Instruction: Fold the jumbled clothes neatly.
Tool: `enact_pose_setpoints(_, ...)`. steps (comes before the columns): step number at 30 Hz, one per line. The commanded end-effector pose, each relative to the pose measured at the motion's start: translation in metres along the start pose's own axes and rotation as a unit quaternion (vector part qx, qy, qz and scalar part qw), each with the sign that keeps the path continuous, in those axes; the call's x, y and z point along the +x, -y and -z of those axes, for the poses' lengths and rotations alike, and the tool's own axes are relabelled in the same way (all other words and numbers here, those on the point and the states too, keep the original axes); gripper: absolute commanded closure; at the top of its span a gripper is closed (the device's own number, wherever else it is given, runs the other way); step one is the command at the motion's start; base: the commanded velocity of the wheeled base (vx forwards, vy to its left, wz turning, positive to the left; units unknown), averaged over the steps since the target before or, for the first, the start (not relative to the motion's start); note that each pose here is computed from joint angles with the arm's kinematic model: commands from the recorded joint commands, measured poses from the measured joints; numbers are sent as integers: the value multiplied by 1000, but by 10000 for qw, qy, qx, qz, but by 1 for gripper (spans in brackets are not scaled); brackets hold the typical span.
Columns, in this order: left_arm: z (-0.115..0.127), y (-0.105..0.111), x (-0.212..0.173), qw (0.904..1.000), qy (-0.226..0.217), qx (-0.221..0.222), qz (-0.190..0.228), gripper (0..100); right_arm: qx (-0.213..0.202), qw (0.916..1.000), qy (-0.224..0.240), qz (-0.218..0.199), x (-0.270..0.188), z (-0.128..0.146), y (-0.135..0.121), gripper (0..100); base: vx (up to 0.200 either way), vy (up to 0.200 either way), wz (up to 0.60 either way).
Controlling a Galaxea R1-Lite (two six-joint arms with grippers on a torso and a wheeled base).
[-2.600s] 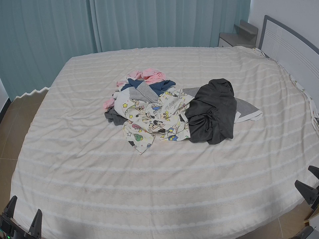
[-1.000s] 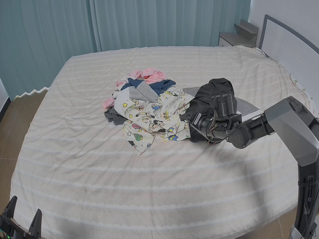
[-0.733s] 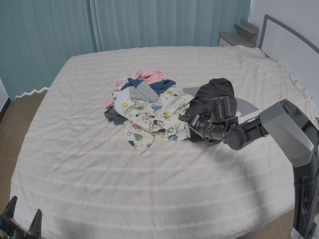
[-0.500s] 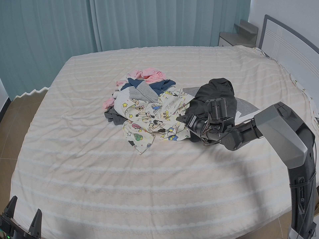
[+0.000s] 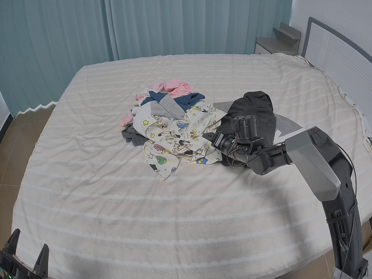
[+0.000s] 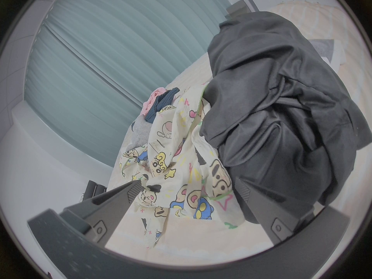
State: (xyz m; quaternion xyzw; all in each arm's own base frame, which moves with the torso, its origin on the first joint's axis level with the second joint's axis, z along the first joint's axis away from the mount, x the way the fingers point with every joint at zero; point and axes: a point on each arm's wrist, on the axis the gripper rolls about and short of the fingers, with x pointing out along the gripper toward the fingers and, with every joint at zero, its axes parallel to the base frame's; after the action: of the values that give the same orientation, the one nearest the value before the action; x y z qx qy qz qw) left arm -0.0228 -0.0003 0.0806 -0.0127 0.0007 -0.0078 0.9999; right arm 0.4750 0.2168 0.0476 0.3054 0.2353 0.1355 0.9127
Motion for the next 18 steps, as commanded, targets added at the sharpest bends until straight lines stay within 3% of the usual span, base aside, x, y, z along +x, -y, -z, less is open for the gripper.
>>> enact_pose_setpoints(1,5,0,0,10000,-1,-4,-1,0,-34,10000,-14,-13,9,7,3,0,0,0,0)
enact_pose_setpoints(13,5,0,0,10000,-1,4,-16,0,-47,10000,32,50,22,14,7,0,0,0,0)
enact_pose_setpoints(14,5,0,0,10000,-1,4,-9,0,-56,9999,43,132,24,15,9,100,0,0,0)
enact_pose_setpoints(18,5,0,0,10000,-1,4,-9,0,-57,9997,107,229,31,16,10,100,0,0,0)
